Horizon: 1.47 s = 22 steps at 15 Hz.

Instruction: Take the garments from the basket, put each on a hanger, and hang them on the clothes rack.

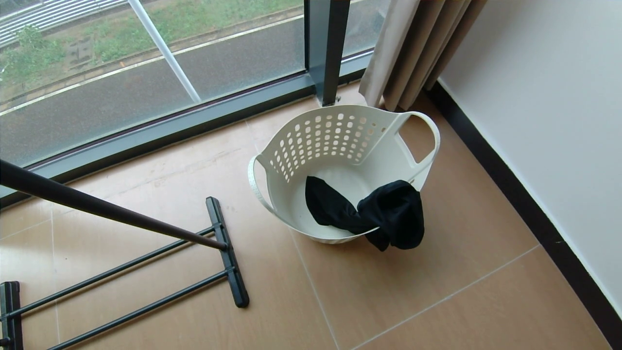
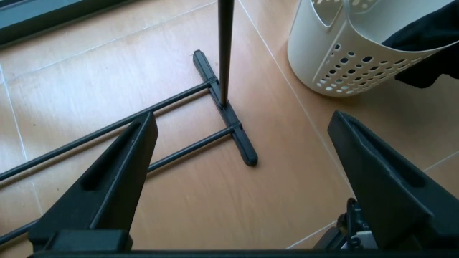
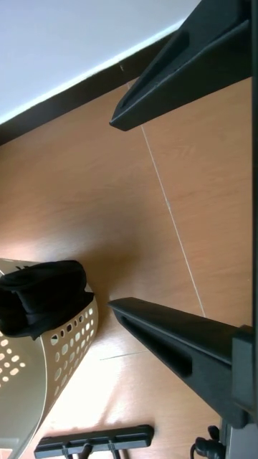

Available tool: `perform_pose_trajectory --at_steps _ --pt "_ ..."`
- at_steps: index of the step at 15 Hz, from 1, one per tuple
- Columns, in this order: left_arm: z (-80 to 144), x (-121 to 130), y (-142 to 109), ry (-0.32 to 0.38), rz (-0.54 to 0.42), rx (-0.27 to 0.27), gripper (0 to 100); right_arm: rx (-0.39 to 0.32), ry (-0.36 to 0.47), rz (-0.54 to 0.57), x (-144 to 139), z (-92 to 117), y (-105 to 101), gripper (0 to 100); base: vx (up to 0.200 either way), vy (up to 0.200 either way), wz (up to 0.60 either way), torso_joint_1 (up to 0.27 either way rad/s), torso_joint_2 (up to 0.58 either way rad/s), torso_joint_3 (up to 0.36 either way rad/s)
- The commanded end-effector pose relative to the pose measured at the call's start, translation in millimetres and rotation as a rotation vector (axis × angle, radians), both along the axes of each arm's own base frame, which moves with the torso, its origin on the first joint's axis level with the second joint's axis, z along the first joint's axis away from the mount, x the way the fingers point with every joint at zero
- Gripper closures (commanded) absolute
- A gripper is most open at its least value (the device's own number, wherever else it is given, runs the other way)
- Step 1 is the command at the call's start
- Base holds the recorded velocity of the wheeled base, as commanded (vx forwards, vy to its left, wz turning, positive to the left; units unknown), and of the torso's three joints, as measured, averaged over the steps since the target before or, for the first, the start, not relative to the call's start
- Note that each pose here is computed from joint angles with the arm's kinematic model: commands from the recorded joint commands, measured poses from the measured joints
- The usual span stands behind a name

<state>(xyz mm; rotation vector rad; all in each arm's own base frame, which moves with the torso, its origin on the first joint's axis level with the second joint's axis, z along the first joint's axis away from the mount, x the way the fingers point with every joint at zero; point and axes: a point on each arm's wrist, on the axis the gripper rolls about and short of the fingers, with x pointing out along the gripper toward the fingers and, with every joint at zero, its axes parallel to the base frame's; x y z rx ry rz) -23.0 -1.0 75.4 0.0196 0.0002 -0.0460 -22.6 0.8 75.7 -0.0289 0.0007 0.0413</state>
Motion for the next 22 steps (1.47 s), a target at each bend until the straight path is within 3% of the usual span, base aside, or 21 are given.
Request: perform_pose_trajectory --at_steps 1,3,6,8,9,12,14,15,16,19,21,22 --pt "0 0 0 0.002 0.000 -0.001 0 -0.009 0.008 -0.001 0 0 0 0 0.000 0.000 0.00 0.000 0.00 0.000" --pt "0 0 0 0.001 0.001 -0.004 0 -0.019 0.033 -0.006 0 2 0 0 0.000 0.000 0.00 0.000 0.00 0.000" --pt "0 0 0 -0.001 0.001 0.000 0 -0.103 0.220 0.050 28 60 0 0 0.000 0.000 0.00 0.000 0.00 0.000" --pt "0 0 0 -0.001 0.003 -0.003 0 -0.126 0.247 0.066 37 70 1 0 0.000 0.000 0.00 0.000 0.00 0.000" --pt "0 0 0 -0.002 0.018 -0.013 0 -0.300 0.336 0.159 76 94 6 0 0.000 0.000 0.00 0.000 0.00 0.000" --pt "0 0 0 -0.003 0.018 -0.012 0 -0.562 0.309 0.363 141 101 29 0 0.000 0.000 0.00 0.000 0.00 0.000" --pt "0 0 0 -0.004 0.017 -0.004 0 -0.760 0.303 0.421 202 106 48 0 0.000 0.000 0.00 0.000 0.00 0.000" --pt "0 0 0 -0.004 0.015 -0.004 0 -0.831 0.301 0.432 218 107 51 0 0.000 0.000 0.00 0.000 0.00 0.000" --pt "0 0 0 -0.004 0.017 -0.003 0 -0.963 0.315 0.433 251 106 61 0 0.000 0.000 0.00 0.000 0.00 0.000" --pt "0 0 0 -0.004 0.018 -0.003 0 -1.137 0.349 0.400 306 95 90 0 0.000 0.000 0.00 0.000 0.00 0.000" --pt "0 0 0 -0.004 0.017 -0.004 0 -1.220 0.311 0.327 338 107 100 0 0.000 0.000 0.00 0.000 0.00 0.000" --pt "0 0 0 -0.004 0.015 -0.004 0 -1.226 0.292 0.305 353 112 105 0 0.000 0.000 0.00 0.000 0.00 0.000"
